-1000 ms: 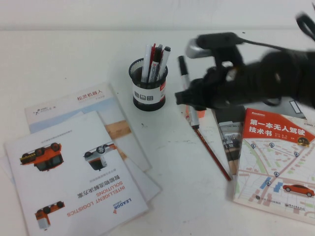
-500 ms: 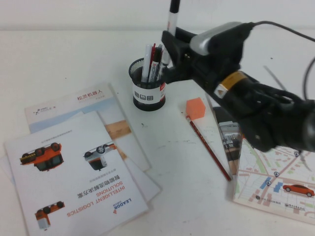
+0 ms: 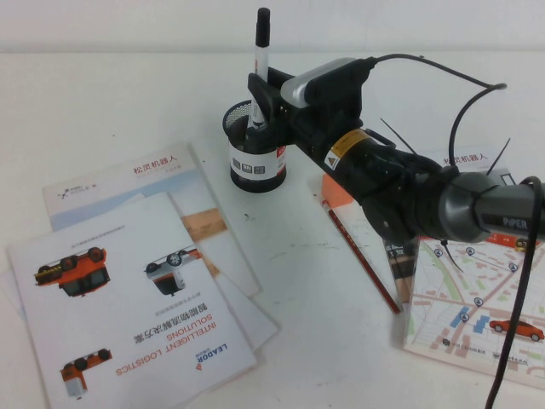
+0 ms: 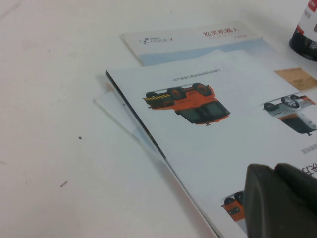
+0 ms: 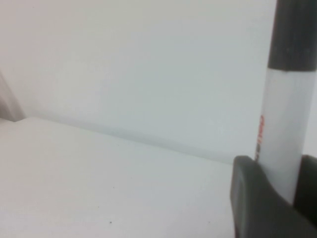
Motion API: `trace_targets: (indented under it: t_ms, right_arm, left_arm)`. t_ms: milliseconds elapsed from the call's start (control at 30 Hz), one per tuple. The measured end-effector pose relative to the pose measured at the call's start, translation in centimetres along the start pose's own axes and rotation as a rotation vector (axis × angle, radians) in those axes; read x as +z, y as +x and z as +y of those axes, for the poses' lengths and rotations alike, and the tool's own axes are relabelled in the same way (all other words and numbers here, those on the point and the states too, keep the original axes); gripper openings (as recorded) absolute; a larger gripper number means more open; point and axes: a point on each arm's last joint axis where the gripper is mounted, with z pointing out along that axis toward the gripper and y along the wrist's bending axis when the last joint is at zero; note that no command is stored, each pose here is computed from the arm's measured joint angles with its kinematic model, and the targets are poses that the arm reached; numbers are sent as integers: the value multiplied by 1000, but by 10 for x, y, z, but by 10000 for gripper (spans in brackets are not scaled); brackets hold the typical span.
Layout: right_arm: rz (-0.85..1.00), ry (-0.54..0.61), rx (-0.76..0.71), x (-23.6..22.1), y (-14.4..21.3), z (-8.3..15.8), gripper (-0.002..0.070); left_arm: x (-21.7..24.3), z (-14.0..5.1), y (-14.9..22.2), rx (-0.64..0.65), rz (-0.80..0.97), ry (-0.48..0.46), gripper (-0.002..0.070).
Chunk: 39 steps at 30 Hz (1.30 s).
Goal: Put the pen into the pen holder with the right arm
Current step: Place the pen onto the pen holder
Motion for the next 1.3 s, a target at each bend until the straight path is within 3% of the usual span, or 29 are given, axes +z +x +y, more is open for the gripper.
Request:
trace_targets:
  t_ms: [800, 867, 1000, 1100, 1167, 1233, 1300]
  right_arm:
    - [18, 11, -1, 18, 22, -8, 127]
    - [17, 11, -1, 18, 21, -8, 162]
    - [37, 16, -3, 18, 23, -9, 330]
    - [26, 13, 2, 18, 22, -9, 396]
    - [4, 9, 34, 18, 19, -8, 391]
    - [-17, 4, 75, 17, 12, -7, 342]
    - [-44, 1, 97, 11, -3, -6, 210]
  left_arm:
    - [0, 0, 0, 0, 0, 0, -3]
    - [0, 0, 0, 0, 0, 0, -3]
    - [0, 0, 0, 0, 0, 0, -3]
    - [0, 0, 0, 0, 0, 0, -3]
    - [0, 0, 0, 0, 0, 0, -3]
    - [0, 0, 0, 0, 0, 0, -2]
    - [0, 0, 0, 0, 0, 0, -2]
